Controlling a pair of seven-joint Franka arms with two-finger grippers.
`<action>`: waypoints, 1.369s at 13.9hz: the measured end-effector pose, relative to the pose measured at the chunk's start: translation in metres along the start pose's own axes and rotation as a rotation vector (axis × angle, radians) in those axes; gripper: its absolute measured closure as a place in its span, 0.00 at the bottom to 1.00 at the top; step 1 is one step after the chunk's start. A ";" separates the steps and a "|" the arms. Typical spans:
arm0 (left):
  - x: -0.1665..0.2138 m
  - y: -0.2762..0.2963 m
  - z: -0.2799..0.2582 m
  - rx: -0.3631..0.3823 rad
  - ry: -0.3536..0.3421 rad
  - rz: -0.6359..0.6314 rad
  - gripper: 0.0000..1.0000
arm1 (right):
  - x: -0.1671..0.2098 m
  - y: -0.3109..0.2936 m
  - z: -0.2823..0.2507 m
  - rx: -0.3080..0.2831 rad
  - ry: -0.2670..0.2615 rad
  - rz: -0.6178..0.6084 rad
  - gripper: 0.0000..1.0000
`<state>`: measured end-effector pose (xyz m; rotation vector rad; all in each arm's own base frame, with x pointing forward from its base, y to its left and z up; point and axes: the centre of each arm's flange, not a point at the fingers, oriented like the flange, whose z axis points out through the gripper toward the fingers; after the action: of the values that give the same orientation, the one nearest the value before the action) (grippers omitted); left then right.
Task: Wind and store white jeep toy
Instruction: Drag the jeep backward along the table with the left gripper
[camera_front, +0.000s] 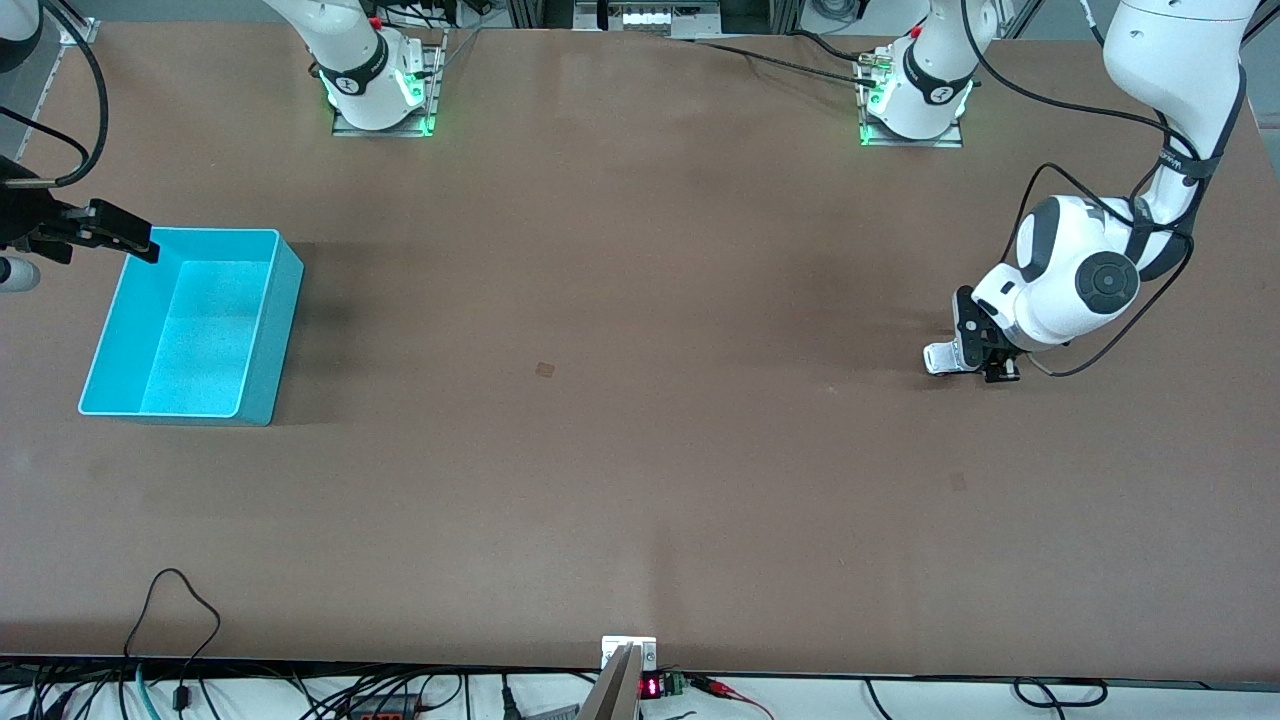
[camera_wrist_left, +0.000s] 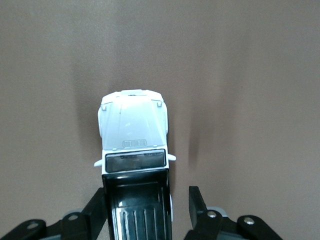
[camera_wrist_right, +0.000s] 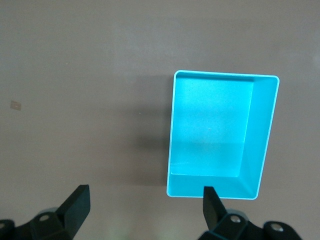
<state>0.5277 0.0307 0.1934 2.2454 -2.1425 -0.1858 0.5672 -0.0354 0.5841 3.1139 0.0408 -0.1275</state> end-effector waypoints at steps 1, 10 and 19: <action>0.000 0.000 0.000 0.003 0.000 0.002 0.44 | 0.000 0.000 0.000 0.000 0.000 0.000 0.00; 0.000 0.000 -0.001 0.006 0.001 0.084 0.49 | 0.000 0.000 0.000 0.000 -0.001 0.000 0.00; -0.001 0.000 0.000 0.009 0.001 0.070 0.49 | 0.000 0.000 0.000 0.000 -0.001 -0.001 0.00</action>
<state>0.5277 0.0314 0.1935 2.1700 -2.2212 -0.1732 0.5673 -0.0349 0.5836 3.1139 0.0420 -0.1295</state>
